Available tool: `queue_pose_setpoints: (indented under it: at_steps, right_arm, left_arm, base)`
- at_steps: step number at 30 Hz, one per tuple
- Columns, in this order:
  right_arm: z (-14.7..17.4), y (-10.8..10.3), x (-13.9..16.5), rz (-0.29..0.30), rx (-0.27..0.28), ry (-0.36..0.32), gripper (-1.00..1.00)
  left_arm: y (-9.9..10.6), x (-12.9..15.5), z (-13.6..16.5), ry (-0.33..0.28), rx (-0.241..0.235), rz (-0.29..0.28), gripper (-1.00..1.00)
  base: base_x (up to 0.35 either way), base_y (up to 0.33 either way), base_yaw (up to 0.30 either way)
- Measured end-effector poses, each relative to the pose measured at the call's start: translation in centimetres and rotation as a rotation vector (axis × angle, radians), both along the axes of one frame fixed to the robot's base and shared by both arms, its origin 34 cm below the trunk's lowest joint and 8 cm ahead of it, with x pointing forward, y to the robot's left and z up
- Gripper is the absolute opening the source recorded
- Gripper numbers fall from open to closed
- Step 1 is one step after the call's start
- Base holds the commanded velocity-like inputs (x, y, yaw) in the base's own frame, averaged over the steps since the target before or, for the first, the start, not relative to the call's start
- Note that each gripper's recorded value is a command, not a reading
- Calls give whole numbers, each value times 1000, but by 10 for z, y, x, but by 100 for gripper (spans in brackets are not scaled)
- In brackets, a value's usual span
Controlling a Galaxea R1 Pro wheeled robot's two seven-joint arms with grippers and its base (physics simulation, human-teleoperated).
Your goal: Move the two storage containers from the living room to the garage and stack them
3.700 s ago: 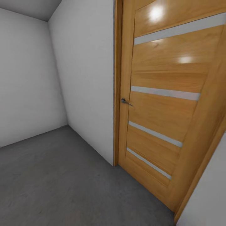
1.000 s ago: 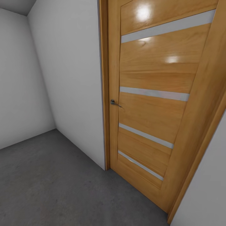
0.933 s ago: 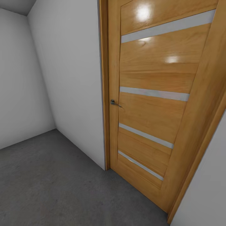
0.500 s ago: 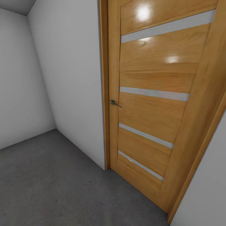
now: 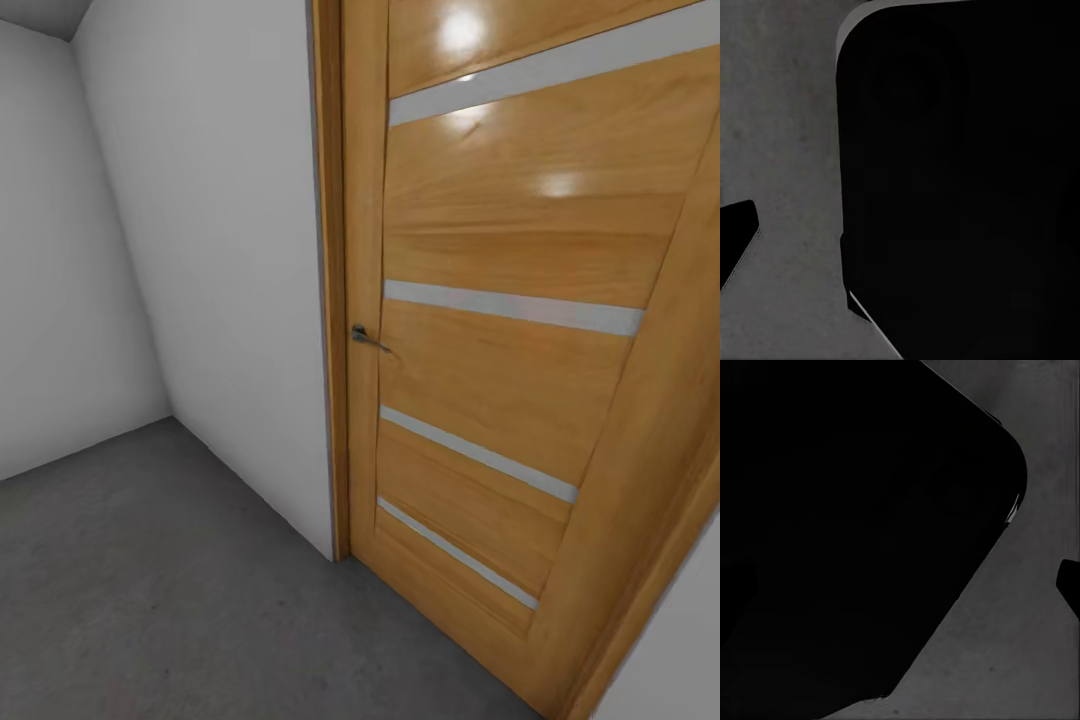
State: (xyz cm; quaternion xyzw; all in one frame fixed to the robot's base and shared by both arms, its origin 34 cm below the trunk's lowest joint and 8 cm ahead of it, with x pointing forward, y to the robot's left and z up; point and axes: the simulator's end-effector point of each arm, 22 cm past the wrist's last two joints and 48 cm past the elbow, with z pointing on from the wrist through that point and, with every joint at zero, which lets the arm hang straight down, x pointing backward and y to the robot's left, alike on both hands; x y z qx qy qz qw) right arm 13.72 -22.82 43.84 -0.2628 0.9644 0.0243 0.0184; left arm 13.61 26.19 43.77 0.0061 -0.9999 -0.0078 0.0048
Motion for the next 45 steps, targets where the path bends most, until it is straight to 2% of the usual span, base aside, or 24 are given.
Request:
queue_pose_setpoints:
  at_steps: [20,28,45]
  right_arm:
    - [0,4,0,-6,5,0,100]
    - [0,5,0,-9,8,2,100]
    - [0,5,-1,-10,7,4,100]
  left_arm:
    - [4,1,0,-2,5,4,100]
    - [4,1,0,-2,5,3,100]
    - [4,1,0,-2,6,2,100]
  base:
    - [286,102,0]
    - [47,17,-64]
    - [1,0,-228]
